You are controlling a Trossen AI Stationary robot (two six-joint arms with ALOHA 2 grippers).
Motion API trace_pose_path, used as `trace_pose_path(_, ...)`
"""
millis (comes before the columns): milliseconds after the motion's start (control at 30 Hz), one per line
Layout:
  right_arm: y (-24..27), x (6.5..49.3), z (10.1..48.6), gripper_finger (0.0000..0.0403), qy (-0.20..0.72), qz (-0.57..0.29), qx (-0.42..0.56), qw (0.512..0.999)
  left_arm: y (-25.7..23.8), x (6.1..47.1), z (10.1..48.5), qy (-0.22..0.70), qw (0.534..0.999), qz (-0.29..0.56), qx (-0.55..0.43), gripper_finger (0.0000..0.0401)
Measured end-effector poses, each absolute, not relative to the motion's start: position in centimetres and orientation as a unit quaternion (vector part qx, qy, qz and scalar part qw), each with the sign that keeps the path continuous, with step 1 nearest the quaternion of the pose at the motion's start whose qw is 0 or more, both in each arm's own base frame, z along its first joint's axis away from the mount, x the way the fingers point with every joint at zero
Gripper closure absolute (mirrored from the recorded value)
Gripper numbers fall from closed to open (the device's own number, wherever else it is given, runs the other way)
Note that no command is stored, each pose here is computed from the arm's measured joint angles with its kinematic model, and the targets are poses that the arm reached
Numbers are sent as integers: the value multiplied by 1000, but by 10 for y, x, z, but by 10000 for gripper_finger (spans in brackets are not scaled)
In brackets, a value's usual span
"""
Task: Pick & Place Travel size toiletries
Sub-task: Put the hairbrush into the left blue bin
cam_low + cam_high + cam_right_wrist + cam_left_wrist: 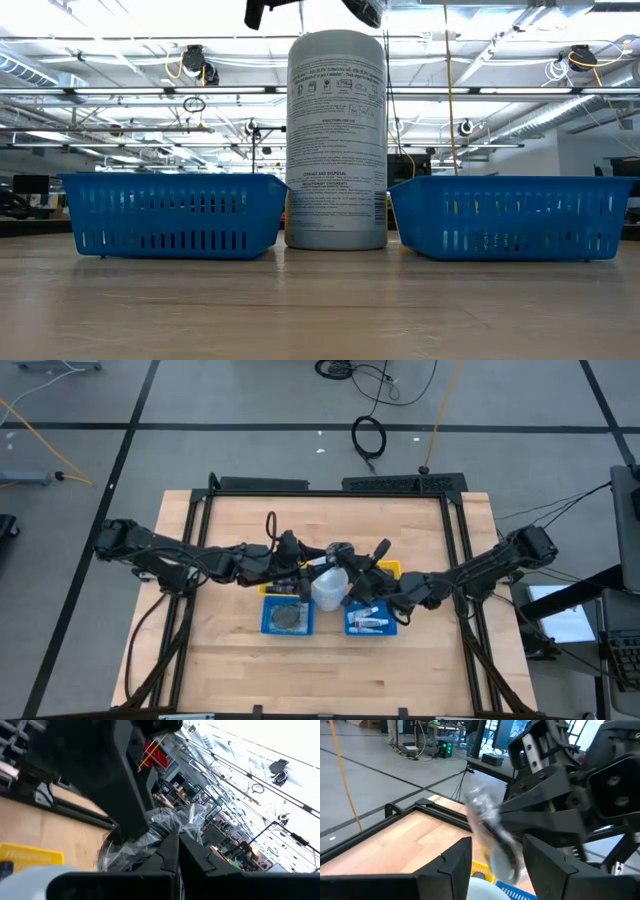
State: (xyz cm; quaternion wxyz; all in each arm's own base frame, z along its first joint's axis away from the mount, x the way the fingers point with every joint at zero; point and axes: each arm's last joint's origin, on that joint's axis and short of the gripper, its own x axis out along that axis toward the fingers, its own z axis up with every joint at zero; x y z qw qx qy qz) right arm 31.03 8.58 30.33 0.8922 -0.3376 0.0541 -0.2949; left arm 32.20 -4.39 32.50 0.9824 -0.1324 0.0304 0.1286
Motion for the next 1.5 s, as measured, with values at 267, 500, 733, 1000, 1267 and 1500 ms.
trace_pose_path(267,87,311,305,403,36,-277,-337,899,-39,322,322,46,981,139,-128,234)
trace_pose_path(500,87,311,304,403,34,-276,-324,904,-40,322,320,56,982,141,-112,374)
trace_pose_path(733,92,309,302,388,48,-264,-343,900,-44,320,316,73,980,160,-96,390)
trace_pose_path(1000,108,302,302,311,57,-257,-355,897,-50,312,321,71,978,180,-78,392)
trace_pose_path(1267,109,294,304,217,101,-344,-337,871,-68,281,332,113,978,162,-65,392)
trace_pose_path(1500,114,288,299,196,114,-371,-319,865,-91,229,342,172,972,115,-109,392)
